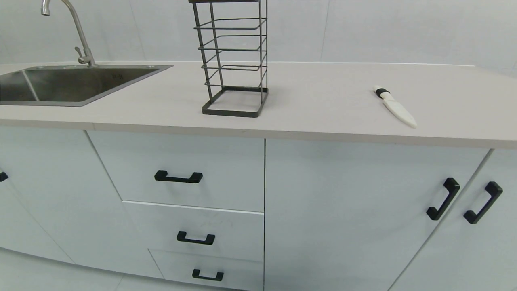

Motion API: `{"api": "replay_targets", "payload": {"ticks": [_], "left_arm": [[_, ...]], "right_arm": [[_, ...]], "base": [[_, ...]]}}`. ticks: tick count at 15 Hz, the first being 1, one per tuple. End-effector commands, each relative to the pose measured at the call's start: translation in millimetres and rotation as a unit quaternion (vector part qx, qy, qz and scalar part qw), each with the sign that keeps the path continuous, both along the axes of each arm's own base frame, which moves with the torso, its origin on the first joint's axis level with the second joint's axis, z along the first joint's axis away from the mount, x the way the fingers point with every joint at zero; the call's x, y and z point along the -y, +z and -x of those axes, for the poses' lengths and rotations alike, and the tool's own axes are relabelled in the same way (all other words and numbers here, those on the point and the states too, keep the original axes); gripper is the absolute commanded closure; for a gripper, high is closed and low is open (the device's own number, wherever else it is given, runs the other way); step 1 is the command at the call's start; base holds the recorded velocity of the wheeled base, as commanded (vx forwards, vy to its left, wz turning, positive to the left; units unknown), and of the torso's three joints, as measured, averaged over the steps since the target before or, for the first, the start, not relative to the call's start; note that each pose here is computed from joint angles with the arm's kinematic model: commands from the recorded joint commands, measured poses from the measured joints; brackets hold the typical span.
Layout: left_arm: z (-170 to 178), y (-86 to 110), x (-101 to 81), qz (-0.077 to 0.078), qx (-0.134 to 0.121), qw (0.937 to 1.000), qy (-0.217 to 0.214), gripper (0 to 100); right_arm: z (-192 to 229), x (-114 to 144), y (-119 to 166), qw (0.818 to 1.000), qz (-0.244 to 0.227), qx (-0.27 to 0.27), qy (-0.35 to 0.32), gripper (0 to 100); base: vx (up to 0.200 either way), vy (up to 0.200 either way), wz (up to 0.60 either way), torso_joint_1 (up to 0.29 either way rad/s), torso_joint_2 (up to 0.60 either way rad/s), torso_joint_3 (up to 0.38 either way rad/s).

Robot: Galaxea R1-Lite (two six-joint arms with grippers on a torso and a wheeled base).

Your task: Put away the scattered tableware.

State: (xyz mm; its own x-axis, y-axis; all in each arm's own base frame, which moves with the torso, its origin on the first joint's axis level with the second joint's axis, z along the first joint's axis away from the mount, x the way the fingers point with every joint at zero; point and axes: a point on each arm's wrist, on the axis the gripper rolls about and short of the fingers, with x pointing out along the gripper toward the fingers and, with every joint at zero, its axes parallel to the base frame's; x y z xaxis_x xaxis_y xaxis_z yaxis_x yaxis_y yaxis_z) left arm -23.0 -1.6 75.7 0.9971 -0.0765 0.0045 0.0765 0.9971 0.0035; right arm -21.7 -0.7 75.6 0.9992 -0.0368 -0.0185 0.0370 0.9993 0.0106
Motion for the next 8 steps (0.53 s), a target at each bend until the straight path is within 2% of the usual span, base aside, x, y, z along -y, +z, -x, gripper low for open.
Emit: {"api": "replay_targets", "payload": {"ticks": [1, 2, 8], "left_arm": [[-0.1, 0.1, 0.0, -0.001, -0.001, 1.0000, 0.000, 0], [-0.1, 0.1, 0.0, -0.001, -0.001, 1.0000, 0.000, 0], [-0.1, 0.1, 0.0, 0.001, -0.001, 1.0000, 0.000, 0]], "right_arm": [[0.0, 0.0, 0.4, 1.000, 0.000, 0.000, 0.000, 0], [0.0, 0.0, 0.4, 1.000, 0.000, 0.000, 0.000, 0], [-0.1, 0.0, 0.0, 1.000, 0.000, -0.001, 0.000, 0]], "base": [[0.000, -0.200, 0.00, 0.002, 0.00, -0.002], [0.000, -0.200, 0.00, 0.002, 0.00, 0.007], [0.000, 0.000, 0.00, 0.000, 0.00, 0.000]]}}
